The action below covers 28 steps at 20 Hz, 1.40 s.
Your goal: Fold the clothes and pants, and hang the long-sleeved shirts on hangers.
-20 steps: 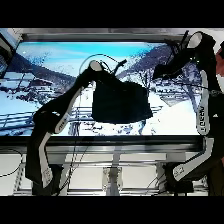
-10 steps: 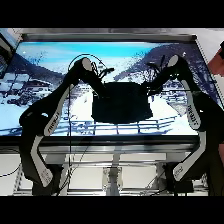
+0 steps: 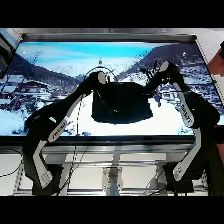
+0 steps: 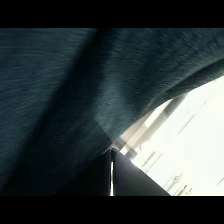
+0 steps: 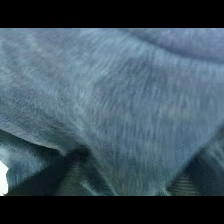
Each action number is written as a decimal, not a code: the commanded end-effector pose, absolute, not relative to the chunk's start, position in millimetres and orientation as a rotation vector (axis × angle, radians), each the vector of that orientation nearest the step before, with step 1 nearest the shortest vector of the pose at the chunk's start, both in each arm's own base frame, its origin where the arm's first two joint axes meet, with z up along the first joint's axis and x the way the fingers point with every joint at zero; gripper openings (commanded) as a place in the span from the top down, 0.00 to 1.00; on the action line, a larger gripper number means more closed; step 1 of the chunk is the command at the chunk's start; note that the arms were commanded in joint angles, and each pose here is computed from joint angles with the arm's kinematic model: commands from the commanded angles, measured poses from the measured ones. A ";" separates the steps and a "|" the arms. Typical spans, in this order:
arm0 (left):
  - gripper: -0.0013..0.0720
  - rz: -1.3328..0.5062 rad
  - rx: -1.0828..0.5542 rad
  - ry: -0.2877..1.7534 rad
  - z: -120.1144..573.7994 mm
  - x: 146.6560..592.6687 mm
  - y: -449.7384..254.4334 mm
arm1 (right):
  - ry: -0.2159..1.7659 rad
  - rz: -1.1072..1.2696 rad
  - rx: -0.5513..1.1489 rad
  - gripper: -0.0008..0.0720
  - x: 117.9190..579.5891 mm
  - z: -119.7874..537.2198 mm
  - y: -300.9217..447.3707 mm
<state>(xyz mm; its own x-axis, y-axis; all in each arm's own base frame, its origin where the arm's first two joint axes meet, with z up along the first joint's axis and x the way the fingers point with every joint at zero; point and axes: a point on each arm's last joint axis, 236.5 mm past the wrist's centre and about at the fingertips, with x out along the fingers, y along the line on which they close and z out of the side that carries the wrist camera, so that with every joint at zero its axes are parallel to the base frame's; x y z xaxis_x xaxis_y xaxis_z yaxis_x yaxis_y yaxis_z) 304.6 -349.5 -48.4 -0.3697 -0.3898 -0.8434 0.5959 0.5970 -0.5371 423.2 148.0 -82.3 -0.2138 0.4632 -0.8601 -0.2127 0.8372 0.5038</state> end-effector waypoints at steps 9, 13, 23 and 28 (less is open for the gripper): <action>0.95 -0.634 0.468 1.432 15.0 354.8 -257.0 | 1.773 0.172 0.078 0.97 409.6 -76.5 -21.7; 0.95 -0.563 0.434 1.487 10.9 338.8 -217.9 | 1.732 -0.197 0.211 0.97 381.0 -47.9 -153.5; 0.95 -0.468 0.358 1.566 -39.1 318.9 -182.9 | 1.705 -0.501 0.631 0.79 277.4 -29.6 -275.4; 0.95 -0.466 0.359 1.567 -39.4 319.0 -182.4 | 1.541 -0.387 0.654 0.47 315.0 6.9 -245.3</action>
<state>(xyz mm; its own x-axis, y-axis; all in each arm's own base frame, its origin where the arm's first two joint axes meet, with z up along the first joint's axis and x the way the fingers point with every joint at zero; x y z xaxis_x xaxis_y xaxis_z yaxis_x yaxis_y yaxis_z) 317.8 -182.7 -38.2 -0.0578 -0.0540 -0.9969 0.5012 0.8620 -0.0757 296.8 -260.0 -14.2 -0.0854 0.1489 -0.9852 0.6289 0.7749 0.0626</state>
